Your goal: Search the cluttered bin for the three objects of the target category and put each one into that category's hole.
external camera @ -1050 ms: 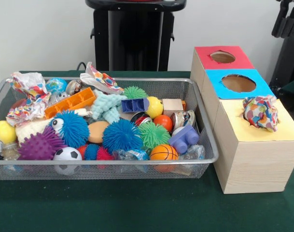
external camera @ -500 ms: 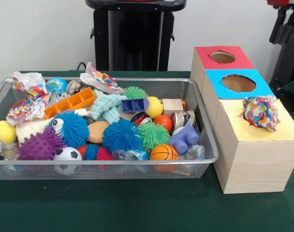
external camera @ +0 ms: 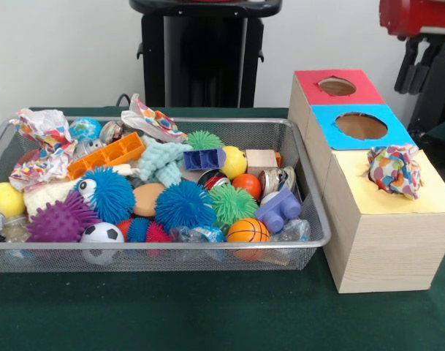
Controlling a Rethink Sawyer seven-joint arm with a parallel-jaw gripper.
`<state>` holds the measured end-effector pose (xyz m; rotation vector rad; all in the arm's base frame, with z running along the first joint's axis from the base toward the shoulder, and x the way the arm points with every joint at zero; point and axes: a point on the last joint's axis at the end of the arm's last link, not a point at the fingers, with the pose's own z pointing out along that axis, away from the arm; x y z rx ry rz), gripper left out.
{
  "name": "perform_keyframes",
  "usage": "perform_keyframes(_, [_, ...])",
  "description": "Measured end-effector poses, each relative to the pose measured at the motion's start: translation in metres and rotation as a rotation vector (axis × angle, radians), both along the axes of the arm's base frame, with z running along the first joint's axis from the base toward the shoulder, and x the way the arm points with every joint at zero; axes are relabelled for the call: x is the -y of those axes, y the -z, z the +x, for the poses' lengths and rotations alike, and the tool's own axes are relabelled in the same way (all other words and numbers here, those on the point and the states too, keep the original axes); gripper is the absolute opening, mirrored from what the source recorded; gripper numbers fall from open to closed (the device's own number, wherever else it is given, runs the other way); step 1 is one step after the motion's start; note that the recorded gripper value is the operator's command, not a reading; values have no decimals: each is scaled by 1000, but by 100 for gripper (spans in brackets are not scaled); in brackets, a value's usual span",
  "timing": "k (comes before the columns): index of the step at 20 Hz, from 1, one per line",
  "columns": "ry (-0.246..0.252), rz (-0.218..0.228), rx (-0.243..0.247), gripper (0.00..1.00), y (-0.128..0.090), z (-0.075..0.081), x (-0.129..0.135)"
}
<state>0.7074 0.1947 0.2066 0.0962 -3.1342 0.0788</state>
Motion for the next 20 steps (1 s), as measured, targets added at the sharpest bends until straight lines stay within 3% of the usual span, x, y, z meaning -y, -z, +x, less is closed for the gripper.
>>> perform_keyframes(5, [6, 3, 23, 0, 12, 5, 6])
perform_keyframes(12, [1, 5, 10, 0, 27, 4, 4])
perform_keyframes(20, [-3, 5, 28, 0, 33, 6, 4])
